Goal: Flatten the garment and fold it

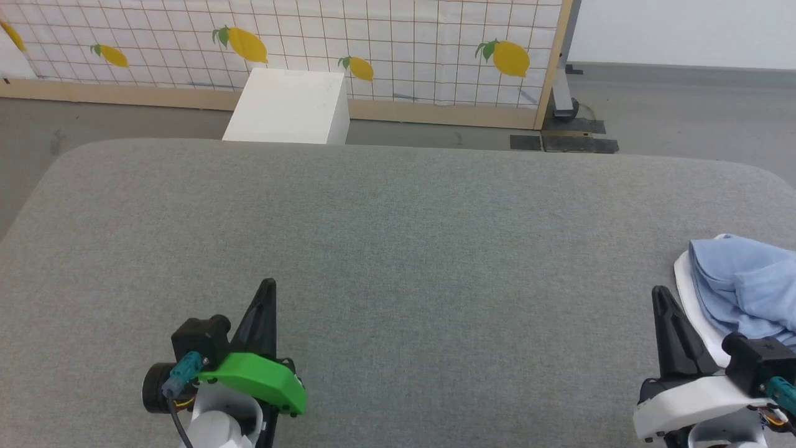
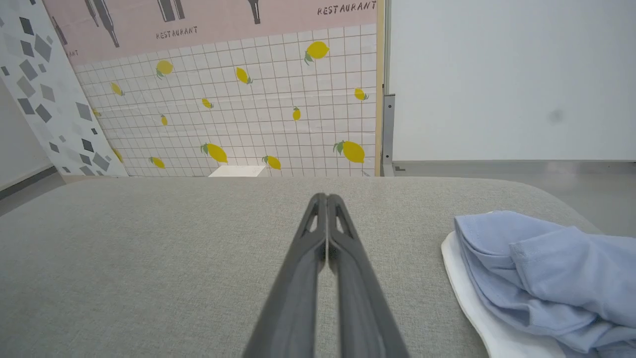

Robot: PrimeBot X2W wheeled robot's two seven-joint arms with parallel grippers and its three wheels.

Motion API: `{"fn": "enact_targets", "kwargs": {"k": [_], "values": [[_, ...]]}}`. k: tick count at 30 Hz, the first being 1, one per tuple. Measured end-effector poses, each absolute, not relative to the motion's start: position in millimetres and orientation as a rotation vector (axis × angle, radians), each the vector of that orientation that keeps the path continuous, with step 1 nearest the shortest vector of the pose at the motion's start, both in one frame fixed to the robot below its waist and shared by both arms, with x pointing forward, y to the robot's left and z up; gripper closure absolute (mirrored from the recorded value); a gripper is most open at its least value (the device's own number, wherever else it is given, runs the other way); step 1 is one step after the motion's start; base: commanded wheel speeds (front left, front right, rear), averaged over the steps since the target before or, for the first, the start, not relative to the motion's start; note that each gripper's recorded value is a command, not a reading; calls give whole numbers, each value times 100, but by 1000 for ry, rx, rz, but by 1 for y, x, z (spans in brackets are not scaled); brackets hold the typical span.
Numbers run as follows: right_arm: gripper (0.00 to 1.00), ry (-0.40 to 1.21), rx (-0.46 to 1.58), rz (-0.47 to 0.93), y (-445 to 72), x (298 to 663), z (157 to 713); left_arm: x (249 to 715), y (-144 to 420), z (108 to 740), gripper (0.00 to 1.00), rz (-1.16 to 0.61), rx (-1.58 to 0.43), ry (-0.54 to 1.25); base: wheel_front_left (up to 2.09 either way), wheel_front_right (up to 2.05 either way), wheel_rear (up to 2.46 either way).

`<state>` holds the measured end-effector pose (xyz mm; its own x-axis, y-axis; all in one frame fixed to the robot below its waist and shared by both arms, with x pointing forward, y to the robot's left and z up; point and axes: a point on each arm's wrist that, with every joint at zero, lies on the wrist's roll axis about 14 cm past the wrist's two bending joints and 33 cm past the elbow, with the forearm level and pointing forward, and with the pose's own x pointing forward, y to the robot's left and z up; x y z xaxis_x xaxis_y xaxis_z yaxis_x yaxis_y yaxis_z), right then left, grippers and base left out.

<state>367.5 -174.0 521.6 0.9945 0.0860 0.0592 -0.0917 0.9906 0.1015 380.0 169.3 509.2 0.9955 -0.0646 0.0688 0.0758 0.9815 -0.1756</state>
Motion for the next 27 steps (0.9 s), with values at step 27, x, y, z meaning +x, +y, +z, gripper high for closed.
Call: {"fn": "enact_targets", "kwargs": {"k": [27], "values": [[100, -30, 71, 100, -171, 366, 519, 381, 170, 515, 100, -64, -122, -49, 0, 0, 0]]}}
